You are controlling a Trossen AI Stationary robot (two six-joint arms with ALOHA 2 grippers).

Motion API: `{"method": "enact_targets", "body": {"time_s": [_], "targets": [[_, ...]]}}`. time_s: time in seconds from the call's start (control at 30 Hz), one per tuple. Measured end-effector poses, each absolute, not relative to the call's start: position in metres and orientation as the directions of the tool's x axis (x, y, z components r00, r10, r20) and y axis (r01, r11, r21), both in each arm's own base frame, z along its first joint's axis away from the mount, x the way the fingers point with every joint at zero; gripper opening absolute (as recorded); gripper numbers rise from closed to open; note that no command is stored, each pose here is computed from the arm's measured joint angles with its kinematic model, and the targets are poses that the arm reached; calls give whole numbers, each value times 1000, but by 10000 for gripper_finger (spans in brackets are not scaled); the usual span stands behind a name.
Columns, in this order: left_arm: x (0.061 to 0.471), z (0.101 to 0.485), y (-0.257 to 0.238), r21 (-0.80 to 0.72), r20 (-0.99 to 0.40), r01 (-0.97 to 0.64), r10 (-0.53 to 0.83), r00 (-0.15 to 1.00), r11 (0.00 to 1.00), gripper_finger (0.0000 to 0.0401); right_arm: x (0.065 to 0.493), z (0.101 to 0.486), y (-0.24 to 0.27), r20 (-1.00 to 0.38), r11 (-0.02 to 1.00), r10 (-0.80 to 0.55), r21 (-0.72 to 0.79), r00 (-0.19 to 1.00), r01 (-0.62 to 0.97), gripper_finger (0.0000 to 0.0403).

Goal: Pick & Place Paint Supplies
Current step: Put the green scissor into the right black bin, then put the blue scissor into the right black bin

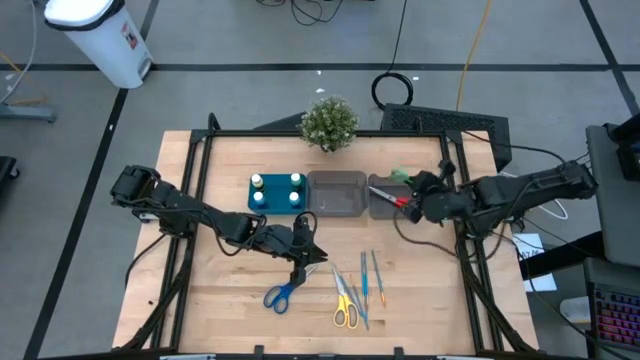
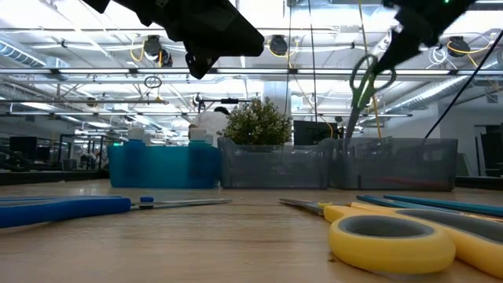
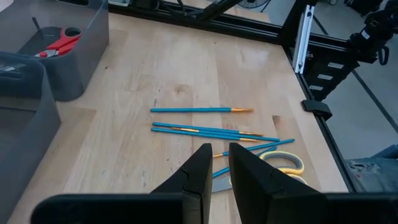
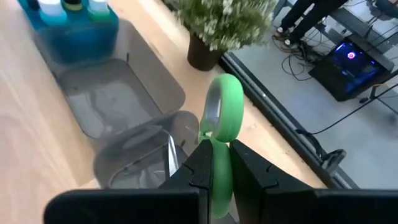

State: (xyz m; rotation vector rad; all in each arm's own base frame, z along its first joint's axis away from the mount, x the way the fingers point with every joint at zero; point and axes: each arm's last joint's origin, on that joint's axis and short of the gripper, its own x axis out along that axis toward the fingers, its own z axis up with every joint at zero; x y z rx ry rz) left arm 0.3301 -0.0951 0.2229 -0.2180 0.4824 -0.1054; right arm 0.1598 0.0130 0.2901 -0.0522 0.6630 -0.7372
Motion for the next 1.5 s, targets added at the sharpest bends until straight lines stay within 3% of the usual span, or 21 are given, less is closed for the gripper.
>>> {"method": "enact_targets", "body": {"time_s": [0.2, 0.43, 0.93, 1.2, 1.33, 1.5], "targets": [[330, 223, -95, -235, -448, 48, -152, 881, 971, 61, 169, 249, 5, -538, 750, -640, -279, 549, 600, 20], [330, 223, -95, -234, -448, 48, -151, 881, 971, 61, 174, 231, -4, -560, 786, -586, -218, 586, 578, 25], [330, 223, -95, -233, -448, 48, -151, 881, 971, 61, 172, 224, -6, -576, 776, -589, -207, 567, 595, 129], [330, 223, -95, -233, -448, 48, -151, 881, 971, 61, 173, 224, -6, -572, 781, -588, -217, 572, 585, 160], [330, 223, -95, -233, -448, 48, -151, 881, 971, 61, 177, 228, -5, -543, 794, -573, -183, 614, 580, 166], [330, 223, -95, -233, -448, 48, -151, 881, 971, 61, 189, 241, 0, -466, 883, -439, -67, 768, 464, 165]]}}
